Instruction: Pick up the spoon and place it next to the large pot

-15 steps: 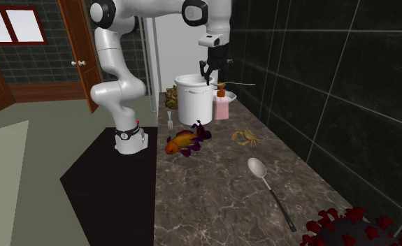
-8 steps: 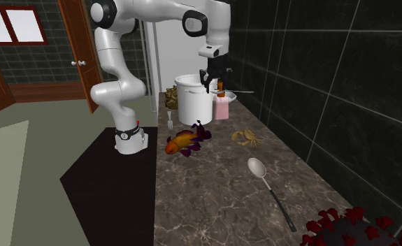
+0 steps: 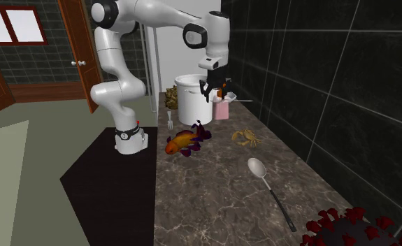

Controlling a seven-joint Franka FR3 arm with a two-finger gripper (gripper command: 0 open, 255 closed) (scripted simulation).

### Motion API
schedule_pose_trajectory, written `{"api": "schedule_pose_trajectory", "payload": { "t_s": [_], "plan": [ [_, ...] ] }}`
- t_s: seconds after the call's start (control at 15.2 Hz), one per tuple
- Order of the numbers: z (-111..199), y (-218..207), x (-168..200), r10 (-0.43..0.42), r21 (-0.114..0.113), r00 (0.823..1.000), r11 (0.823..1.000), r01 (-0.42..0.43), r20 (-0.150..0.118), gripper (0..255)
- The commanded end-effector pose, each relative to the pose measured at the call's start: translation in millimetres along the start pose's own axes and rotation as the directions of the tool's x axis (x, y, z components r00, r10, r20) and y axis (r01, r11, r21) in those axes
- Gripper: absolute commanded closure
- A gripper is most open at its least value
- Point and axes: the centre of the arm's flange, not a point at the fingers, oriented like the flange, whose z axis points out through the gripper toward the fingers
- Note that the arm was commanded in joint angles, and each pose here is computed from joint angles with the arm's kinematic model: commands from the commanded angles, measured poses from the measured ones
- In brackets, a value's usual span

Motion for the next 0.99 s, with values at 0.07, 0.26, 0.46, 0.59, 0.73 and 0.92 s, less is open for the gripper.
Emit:
{"api": "schedule_pose_trajectory", "payload": {
  "t_s": [0.07, 0.26, 0.46, 0.59, 0.73, 0.92],
  "plan": [
    [16, 0, 2, 0.0, 0.0, 1.0, 1.0, 0.0, 0.0, 255],
    [31, 1, 4, 0.0, 0.0, 1.0, 1.0, 0.0, 0.0, 255],
    [47, 2, 7, 0.0, 0.0, 1.0, 1.0, 0.0, 0.0, 255],
    [58, 2, 8, 0.0, 0.0, 1.0, 1.0, 0.0, 0.0, 255],
    [68, 2, 10, 0.0, 0.0, 1.0, 1.0, 0.0, 0.0, 255],
    [84, 3, 13, 0.0, 0.0, 1.0, 1.0, 0.0, 0.0, 255]
  ]
}}
